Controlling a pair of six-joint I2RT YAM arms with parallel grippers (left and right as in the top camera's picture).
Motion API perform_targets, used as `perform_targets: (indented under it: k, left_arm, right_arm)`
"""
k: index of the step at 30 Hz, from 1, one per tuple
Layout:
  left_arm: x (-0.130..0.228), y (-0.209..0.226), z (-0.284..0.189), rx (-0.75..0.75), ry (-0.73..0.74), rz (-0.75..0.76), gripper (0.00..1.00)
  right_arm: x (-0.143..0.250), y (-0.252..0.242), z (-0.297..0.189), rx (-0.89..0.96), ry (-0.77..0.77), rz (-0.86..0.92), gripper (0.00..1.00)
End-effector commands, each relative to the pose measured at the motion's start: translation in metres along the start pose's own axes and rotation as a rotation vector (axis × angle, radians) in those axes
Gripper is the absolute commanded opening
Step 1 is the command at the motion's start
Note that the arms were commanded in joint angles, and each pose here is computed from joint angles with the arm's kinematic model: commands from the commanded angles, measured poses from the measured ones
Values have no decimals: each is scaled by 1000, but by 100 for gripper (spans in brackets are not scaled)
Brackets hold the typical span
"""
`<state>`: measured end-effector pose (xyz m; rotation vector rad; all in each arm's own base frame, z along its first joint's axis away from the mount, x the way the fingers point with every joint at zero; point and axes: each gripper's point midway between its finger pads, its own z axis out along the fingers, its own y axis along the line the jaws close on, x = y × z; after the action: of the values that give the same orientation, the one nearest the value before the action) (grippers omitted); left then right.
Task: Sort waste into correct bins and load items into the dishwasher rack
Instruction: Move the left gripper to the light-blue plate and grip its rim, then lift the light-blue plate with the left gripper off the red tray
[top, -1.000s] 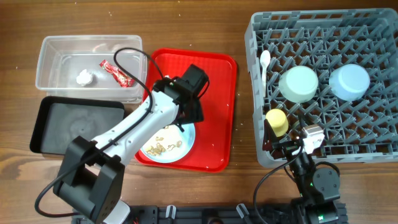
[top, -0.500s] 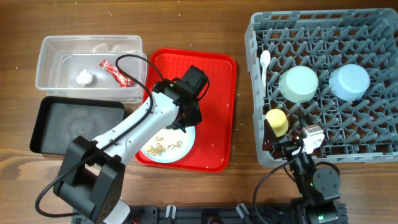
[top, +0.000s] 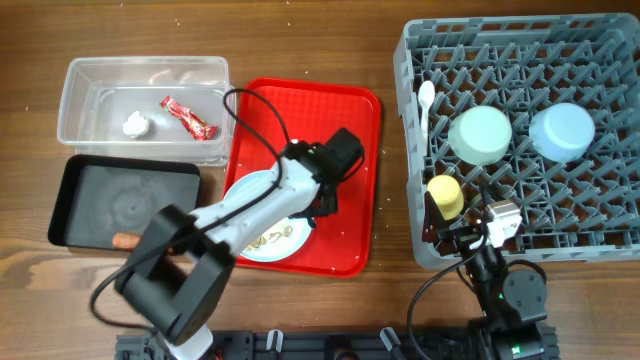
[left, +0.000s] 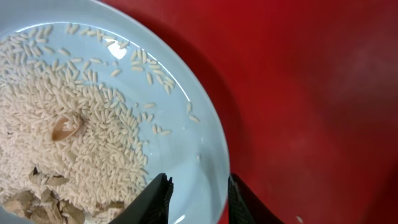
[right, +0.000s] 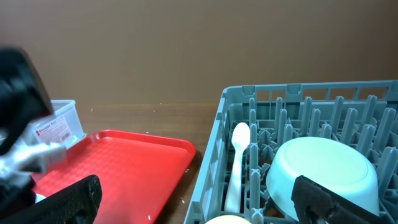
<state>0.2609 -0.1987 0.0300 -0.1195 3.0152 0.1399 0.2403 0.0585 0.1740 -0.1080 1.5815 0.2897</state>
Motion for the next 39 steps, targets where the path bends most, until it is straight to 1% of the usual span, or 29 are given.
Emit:
perform_targets:
  k: [1,2,3,4,5,8,11,12,16,19,22,23,24,25,33,35,39]
  left_arm:
    - [2,8,22,-79,13,11,31]
    - [3,8,26,-83,17,13,29]
    - [2,6,28,-82,16,12,25]
    - [1,5,30,-80,13,12,19]
    - [1,4,32,-78,13,12,18]
    - [4,3,37,-79,31,16,19]
    - [5,3,35,-77,39,32,17]
    - [4,3,31,-71,44,42,14]
    - [-1,3,5,-73,51,43,13]
    - [4,-5,-1,-32,77,45,15]
    - [9,-7,-1,-28,86,55,21]
    - [10,-9,-1,-27,85,59,25]
    - [11,-12,-1,-22,79,70,38]
    - [13,-15,-2,-20,78,79,40]
    - [20,-30,-3,-16,31,136,44]
    - [20,-30,-3,-15,30,135,43]
    - [20,-25,-9,-27,47,131,36]
  right_arm:
    - [-1,-1,0,3,-8,16,100]
    - [-1,-1,0,3,-8,16,100]
    - [-1,-1,0,3,-8,16,100]
    - [-1,-1,0,3,-8,16,100]
    - [-1,-1,0,3,-8,16,100]
    - [-1,-1,0,3,-8,16,100]
    - [-1,-1,0,3,-8,17,100]
    - [-1,-1,0,3,-8,16,100]
    - [-1,-1,0,3,-8,16,100]
    - [-1,-1,0,3,-8,16,100]
    - [-1,-1,0,3,-8,17,100]
    - [-1,-1,0,3,-8,16,100]
    - [-1,-1,0,3,-8,16,100]
    - [-1,-1,0,3,-8,16,100]
    - [-1,-1,0,3,-8,16,100]
    - [-1,-1,0,3,-8,16,100]
    - [-1,-1,0,3,-8,16,100]
